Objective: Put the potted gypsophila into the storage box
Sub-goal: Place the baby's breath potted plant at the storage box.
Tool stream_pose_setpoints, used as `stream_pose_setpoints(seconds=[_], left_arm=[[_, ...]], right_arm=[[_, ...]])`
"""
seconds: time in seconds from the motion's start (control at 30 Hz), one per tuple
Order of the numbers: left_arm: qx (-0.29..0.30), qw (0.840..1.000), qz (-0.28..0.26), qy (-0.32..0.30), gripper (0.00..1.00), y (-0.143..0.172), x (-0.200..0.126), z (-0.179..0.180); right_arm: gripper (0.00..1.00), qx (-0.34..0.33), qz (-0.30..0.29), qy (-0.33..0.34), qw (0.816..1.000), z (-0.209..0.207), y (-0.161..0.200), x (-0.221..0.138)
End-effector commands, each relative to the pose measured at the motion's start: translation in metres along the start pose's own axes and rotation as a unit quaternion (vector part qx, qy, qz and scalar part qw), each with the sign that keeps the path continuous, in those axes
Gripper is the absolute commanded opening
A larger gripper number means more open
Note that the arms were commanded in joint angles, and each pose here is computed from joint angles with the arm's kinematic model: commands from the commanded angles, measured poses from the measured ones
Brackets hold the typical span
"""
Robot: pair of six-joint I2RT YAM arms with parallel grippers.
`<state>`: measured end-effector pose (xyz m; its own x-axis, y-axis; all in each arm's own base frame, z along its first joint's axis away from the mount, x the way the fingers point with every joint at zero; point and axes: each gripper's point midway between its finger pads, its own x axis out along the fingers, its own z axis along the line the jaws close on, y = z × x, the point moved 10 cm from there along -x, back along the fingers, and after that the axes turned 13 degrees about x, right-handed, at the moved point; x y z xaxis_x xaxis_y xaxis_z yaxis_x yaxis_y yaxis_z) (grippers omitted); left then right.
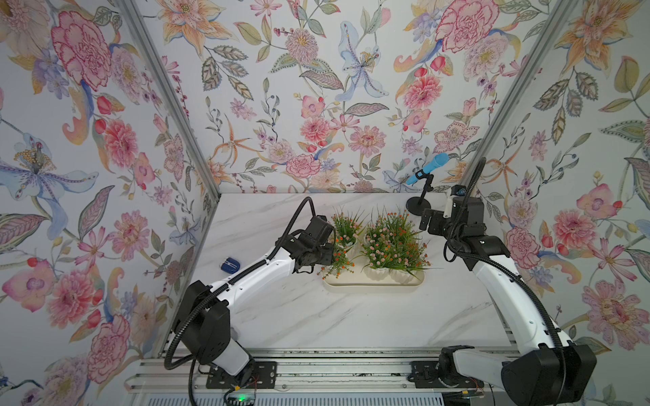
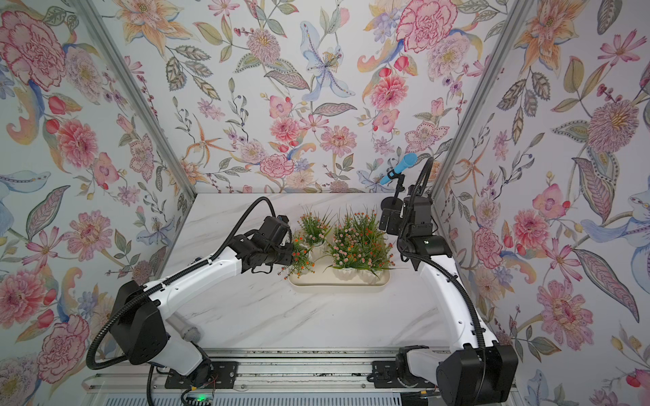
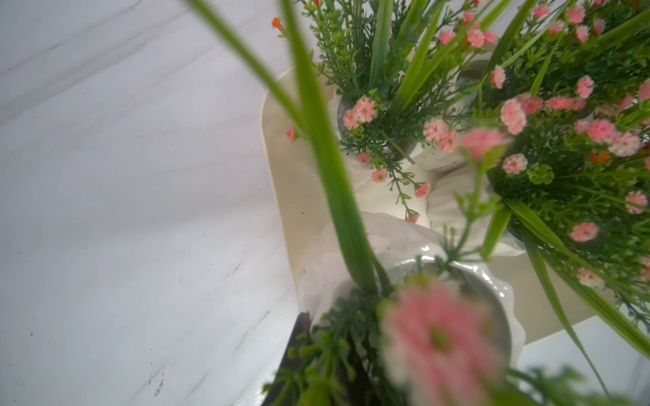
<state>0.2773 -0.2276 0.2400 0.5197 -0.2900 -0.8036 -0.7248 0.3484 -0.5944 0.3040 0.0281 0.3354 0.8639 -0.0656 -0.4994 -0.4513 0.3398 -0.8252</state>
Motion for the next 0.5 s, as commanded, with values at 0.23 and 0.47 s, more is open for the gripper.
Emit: stream_pose_setpoints(seconds=[0.23,0.47], left_arm=[[-0.006,0.999,-0.002,0.032,0.00,-0.007,0.044,-0.019],[0.003,1.000,0.028,0.011,0.00,-0.007,0.064,-0.020]], right_arm=[[1.00,0.009,0.002,-0.004,1.000,-0.002,0.005,0.003],[1.00,0.012,0.011,-0.005,1.000,-0.006,0.015,0.010]])
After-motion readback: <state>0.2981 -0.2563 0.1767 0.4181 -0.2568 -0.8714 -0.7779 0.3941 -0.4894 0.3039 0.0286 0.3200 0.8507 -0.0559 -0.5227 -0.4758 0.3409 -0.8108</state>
